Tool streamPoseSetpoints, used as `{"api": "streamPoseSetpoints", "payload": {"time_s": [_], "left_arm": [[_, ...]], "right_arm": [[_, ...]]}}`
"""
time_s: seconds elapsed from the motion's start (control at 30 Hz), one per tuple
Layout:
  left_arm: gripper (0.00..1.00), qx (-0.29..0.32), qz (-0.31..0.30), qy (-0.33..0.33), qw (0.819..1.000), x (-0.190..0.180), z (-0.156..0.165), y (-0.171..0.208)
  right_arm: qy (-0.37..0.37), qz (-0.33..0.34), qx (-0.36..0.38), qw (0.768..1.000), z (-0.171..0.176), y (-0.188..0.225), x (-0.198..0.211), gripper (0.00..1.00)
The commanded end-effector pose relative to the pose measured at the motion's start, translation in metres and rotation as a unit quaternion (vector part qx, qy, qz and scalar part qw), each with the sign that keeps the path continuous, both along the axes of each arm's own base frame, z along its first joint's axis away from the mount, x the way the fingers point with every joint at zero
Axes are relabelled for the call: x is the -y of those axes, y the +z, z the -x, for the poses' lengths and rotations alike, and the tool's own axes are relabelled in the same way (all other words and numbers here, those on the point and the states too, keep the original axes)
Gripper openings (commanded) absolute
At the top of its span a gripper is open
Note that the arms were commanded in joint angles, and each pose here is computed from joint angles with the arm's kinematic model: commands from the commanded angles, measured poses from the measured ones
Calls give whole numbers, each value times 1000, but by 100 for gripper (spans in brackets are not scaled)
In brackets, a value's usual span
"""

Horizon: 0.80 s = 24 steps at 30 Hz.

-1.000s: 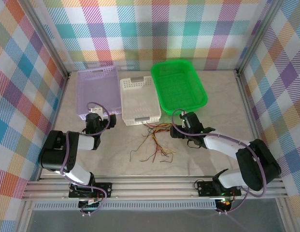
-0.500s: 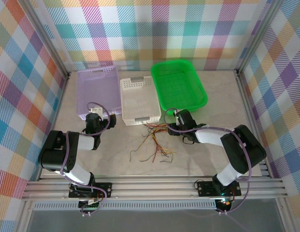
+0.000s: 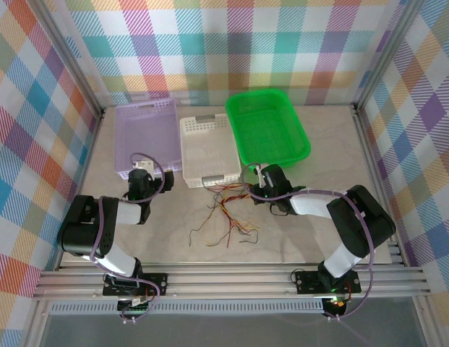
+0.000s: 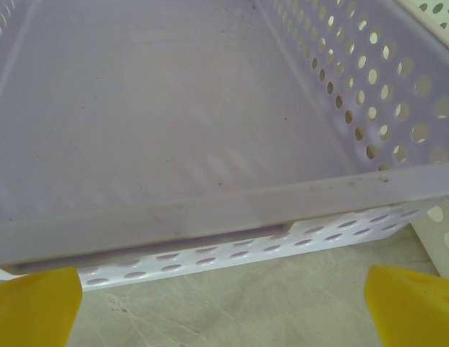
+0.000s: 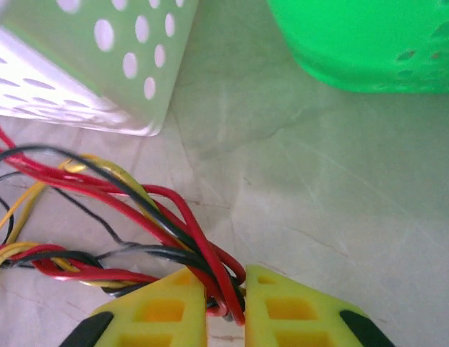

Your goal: Untangle the cables

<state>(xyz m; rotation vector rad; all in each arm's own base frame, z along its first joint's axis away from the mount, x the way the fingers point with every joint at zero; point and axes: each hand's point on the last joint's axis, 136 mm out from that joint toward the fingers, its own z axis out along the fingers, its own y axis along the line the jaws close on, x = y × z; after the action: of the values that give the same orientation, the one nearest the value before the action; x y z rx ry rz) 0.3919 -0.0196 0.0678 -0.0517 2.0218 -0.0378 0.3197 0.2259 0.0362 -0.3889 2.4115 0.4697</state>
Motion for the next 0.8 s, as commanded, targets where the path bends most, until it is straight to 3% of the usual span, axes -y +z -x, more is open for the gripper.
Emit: {"api": "streamPoseSetpoints", "payload": {"time_s": [0.0, 0.17, 0.77], "left_arm": [[100, 14, -1, -1, 1000, -2, -6, 10], [100, 14, -2, -2, 1000, -2, -6, 11], [100, 11, 0, -35, 999, 9, -5, 26]], "right_arm": [[31, -18, 4, 999, 8, 1, -11, 9], [41, -30, 7, 999, 13, 5, -14, 0], [78, -123, 38, 989, 55, 66, -14, 0]]}}
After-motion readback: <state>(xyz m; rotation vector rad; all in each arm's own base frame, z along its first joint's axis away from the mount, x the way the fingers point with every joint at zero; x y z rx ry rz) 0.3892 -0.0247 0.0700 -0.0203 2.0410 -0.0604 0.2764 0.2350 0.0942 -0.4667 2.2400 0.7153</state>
